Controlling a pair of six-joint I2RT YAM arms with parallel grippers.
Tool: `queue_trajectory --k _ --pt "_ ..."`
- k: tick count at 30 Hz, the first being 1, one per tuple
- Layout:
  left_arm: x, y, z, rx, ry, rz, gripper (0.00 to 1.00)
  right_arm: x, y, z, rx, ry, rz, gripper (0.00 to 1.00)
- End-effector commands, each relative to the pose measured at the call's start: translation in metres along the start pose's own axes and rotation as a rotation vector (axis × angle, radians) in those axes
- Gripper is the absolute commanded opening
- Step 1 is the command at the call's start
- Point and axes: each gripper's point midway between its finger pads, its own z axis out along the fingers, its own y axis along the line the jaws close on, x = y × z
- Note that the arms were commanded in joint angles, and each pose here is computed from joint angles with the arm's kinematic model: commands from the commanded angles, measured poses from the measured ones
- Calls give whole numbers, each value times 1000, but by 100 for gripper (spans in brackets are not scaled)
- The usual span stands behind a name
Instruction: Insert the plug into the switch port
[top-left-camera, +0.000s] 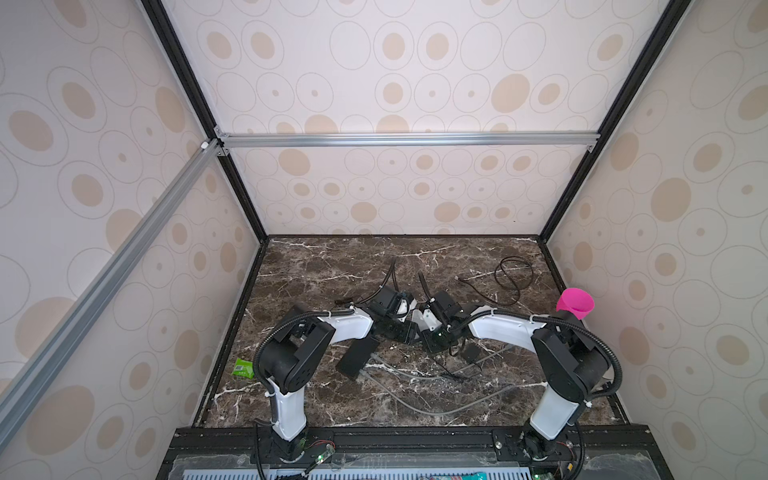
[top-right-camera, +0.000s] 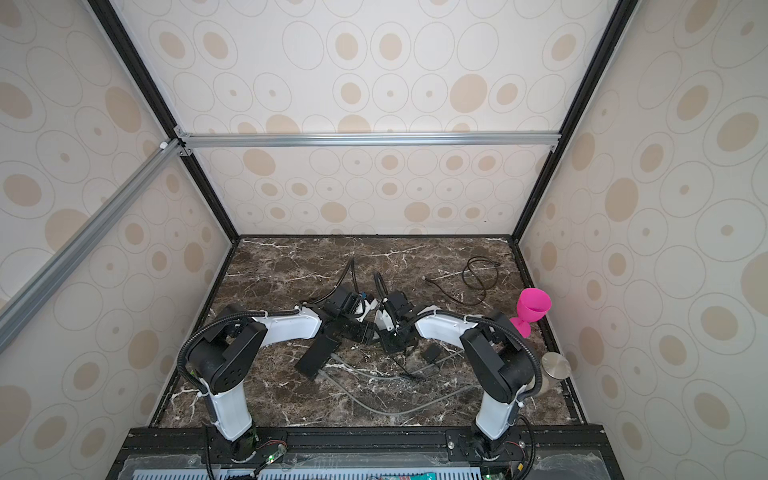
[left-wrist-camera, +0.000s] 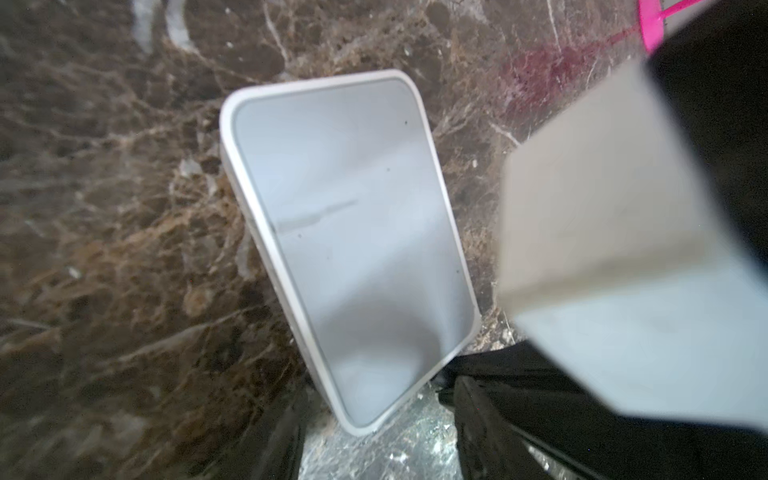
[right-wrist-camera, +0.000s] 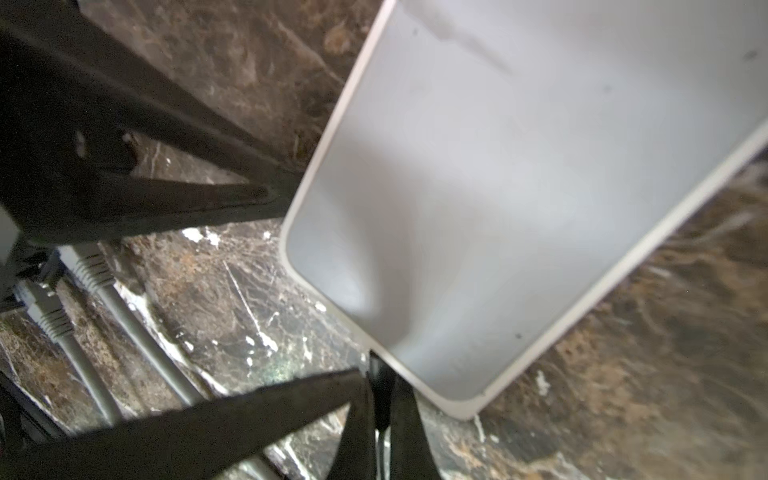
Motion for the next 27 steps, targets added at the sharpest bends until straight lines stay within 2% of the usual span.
queue_trajectory --k 1,5,9,12,16,21,24,26,27 --pt "51 34 2 -150 167 -74 58 -3 -10 -15 54 -56 14 0" --pt "35 39 -10 -203 135 -55 60 5 -23 -25 100 -76 37 0" --pt "1 39 -27 -204 81 -33 73 13 -38 -28 109 -73 75 0" --pt "-32 34 -32 -184 53 -13 75 16 -42 -26 98 -59 85 0" --pt "-74 25 -20 -140 35 23 72 16 -42 -26 90 -62 88 0" --pt "-120 9 5 -58 29 36 61 16 -48 -32 101 -69 101 0" --pt "-128 9 21 -75 62 28 64 17 -62 -43 125 -99 147 0" --pt "-130 12 27 -137 71 43 73 19 -72 -54 135 -137 192 0" --pt "-130 9 30 -144 76 51 73 19 -75 -60 136 -162 204 0"
